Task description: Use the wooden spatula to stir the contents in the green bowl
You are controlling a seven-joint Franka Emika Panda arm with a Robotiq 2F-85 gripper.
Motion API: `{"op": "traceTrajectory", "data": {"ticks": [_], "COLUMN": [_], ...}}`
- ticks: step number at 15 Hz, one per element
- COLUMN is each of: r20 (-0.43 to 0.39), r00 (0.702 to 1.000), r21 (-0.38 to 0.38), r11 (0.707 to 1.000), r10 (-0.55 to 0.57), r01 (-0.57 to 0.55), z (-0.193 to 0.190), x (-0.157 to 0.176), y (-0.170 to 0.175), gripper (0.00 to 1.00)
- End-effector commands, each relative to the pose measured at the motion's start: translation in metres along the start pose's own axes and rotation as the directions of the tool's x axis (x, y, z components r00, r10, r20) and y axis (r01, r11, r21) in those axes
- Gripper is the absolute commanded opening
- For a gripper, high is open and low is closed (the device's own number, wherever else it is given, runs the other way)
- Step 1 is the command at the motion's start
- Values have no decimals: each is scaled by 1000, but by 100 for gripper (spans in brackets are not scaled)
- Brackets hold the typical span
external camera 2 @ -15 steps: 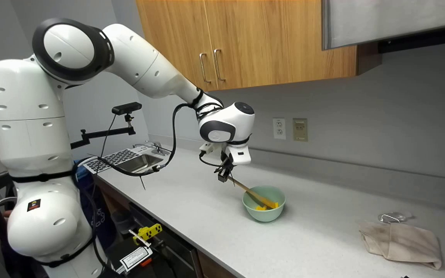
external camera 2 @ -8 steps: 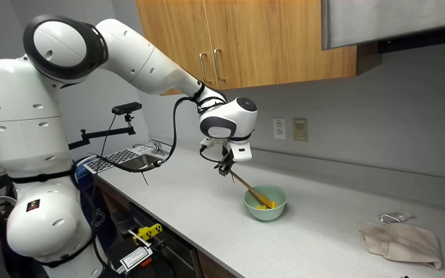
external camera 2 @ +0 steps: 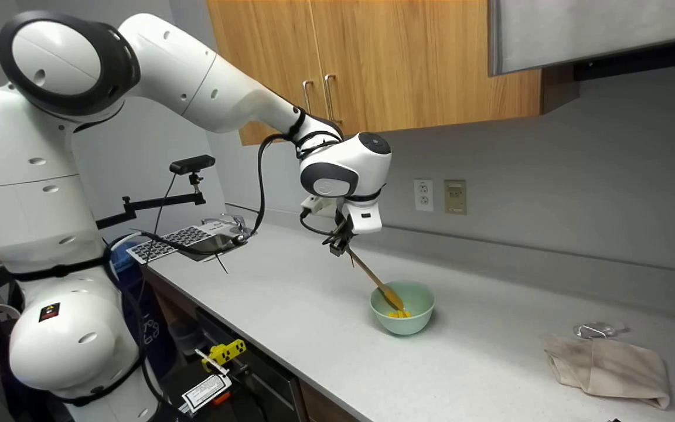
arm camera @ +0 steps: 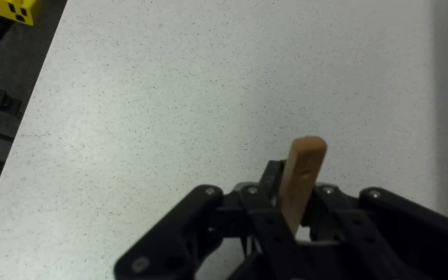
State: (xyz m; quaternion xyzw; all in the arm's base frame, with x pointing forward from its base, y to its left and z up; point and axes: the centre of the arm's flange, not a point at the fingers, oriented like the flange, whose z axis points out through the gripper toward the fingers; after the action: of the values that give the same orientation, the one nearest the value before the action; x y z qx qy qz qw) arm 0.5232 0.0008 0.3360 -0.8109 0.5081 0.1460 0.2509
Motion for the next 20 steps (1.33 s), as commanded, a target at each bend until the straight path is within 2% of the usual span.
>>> {"op": "traceTrajectory", "data": {"ticks": [1, 5, 10, 13, 15, 20], "r20": [32, 57, -19, -93, -99, -4], "r00": [999, 997, 999, 996, 995, 998], "r21": [0, -26, -66, -24, 7, 91], "r11": [1000, 998, 997, 1000, 999, 994], "r10": [2, 54, 39, -12, -33, -62], "r01": [-2, -53, -40, 10, 34, 62], "z": [-5, 16, 35, 32, 25, 2], "x": [1, 20, 31, 29, 25, 8], "y": [11, 22, 33, 32, 29, 16], "gripper": [2, 2, 2, 2, 2, 2]}}
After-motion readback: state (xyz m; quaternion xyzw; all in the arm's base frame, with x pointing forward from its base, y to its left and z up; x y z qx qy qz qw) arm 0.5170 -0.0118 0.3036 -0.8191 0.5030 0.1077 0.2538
